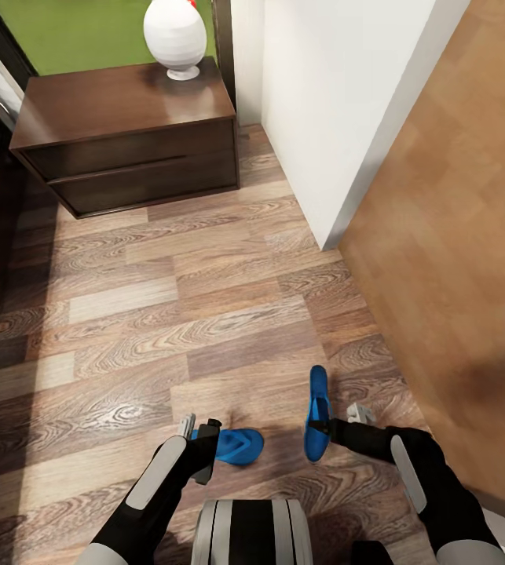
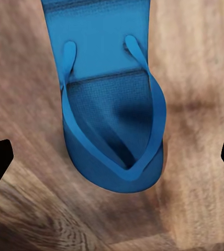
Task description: In the bedroom, move the book from the bed onto either nightstand, and place the two sandals side by side next to the bed.
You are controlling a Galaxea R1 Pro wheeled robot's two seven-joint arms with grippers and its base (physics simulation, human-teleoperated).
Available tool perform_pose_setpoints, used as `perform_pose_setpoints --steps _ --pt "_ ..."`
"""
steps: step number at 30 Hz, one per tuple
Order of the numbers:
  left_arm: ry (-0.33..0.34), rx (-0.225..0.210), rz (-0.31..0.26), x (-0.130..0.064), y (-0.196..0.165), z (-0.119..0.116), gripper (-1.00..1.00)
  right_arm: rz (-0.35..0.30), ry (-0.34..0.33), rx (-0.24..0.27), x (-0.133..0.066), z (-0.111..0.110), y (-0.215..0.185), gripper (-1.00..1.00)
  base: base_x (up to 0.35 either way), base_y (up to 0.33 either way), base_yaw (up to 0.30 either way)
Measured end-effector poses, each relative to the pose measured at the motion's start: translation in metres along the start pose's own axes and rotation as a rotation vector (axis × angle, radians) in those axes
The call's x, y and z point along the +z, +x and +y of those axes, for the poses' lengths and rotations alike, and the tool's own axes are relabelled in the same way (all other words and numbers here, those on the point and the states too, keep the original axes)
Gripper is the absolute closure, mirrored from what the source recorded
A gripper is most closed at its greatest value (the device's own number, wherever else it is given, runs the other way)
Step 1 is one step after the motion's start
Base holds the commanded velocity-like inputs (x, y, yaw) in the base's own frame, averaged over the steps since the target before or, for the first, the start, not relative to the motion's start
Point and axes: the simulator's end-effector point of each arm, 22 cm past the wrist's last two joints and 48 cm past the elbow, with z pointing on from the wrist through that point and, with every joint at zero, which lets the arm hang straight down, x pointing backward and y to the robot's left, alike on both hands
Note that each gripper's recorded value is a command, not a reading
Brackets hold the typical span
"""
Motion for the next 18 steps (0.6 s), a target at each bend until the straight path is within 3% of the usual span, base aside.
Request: perform_pose_setpoints --steps 4,10,18 --pt "0.000 0.000 0.000 0.000 0.000 0.000 -1.00 0.000 -0.080 0.023 -0.024 0.037 -0.023 1.00 0.000 0.000 0.000" --pt "0.000 0.000 0.000 0.000 0.000 0.000 -1.00 0.000 -0.085 0.023 -0.027 0.040 -0.025 1.00 0.000 0.000 0.000" --pt "-0.032 -0.006 0.005 0.012 0.000 0.013 -1.00 0.026 -0.075 0.040 -0.016 0.030 -0.015 1.00 0.000 0.000 0.000"
